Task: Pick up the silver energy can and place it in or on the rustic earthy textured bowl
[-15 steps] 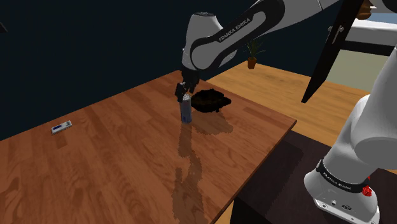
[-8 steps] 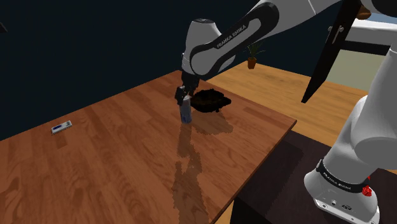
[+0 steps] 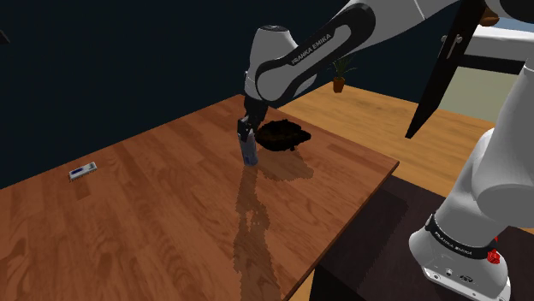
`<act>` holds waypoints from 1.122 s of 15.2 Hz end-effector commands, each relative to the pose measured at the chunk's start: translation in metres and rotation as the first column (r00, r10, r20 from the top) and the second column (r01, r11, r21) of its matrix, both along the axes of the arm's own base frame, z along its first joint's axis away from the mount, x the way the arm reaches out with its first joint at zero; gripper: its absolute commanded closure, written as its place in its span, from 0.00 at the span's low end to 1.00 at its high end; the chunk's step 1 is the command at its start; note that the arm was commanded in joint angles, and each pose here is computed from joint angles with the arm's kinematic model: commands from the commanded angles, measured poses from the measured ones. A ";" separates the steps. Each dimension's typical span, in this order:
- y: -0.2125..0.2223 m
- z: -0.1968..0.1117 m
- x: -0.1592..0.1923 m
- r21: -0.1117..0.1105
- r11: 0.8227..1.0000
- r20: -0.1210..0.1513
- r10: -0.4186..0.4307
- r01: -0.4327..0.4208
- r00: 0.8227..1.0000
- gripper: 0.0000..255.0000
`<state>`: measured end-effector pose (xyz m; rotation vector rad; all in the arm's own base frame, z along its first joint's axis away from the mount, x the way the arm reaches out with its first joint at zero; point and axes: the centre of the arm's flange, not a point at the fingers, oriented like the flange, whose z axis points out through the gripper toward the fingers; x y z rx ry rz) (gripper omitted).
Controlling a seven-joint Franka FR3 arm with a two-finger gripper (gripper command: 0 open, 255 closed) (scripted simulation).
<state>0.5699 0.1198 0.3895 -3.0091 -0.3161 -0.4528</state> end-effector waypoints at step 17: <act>0.000 0.058 0.000 0.000 1.000 0.000 0.000 0.000 1.000 1.00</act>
